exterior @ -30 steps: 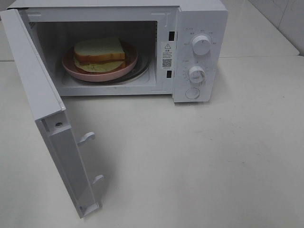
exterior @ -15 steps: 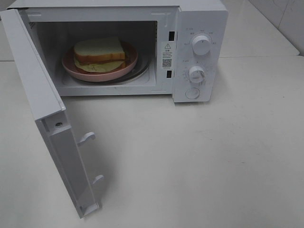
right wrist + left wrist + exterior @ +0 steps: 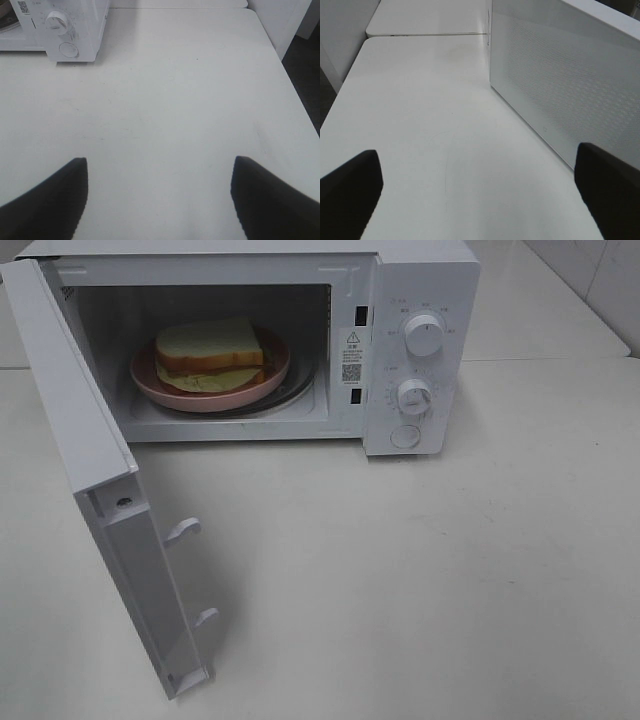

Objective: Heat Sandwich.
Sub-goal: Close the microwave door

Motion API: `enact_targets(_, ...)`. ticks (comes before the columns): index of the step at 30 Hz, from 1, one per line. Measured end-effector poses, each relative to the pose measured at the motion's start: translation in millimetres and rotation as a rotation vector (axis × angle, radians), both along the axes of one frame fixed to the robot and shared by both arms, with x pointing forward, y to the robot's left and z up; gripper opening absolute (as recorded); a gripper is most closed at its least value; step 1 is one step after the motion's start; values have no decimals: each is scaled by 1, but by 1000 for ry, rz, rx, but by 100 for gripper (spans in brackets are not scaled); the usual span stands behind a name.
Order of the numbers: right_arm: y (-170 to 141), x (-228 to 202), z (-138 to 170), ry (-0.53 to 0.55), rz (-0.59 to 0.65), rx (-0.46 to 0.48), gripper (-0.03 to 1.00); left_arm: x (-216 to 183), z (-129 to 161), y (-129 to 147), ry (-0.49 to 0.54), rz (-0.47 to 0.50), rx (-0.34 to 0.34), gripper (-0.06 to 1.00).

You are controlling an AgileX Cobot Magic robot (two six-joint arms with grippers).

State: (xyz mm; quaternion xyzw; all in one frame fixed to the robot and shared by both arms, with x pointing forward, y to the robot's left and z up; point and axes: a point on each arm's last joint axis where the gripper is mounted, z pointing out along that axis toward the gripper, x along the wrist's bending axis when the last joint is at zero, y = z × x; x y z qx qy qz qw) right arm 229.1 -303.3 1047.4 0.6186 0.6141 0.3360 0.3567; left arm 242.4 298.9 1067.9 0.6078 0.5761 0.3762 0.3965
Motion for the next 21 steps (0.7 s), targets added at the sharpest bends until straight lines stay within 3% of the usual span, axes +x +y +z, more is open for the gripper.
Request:
enact_targets(5,0,0,0,0,0,0,76,22,5,1,22,14,20,84)
enact_targets(8,0,0,0,0,0,0,76,44,7,1,58,18,26,58)
enact_targets(10,0,0,0,0,0,0,76,48,7,1,68,17,27,52)
enact_targets(11,0,0,0,0,0,0,76,59,7,1,91,17,27,36)
enact_targets(13,0,0,0,0,0,0,76,71,6,1,113,17,28,18)
enact_targets(14,0,0,0,0,0,0,76,71,6,1,113,17,28,18)
enact_targets(16,0,0,0,0,0,0,76,90,2,0,118,17,28,5)
enact_targets(21,0,0,0,0,0,0,76,113,-12,0,53,16,29,0)
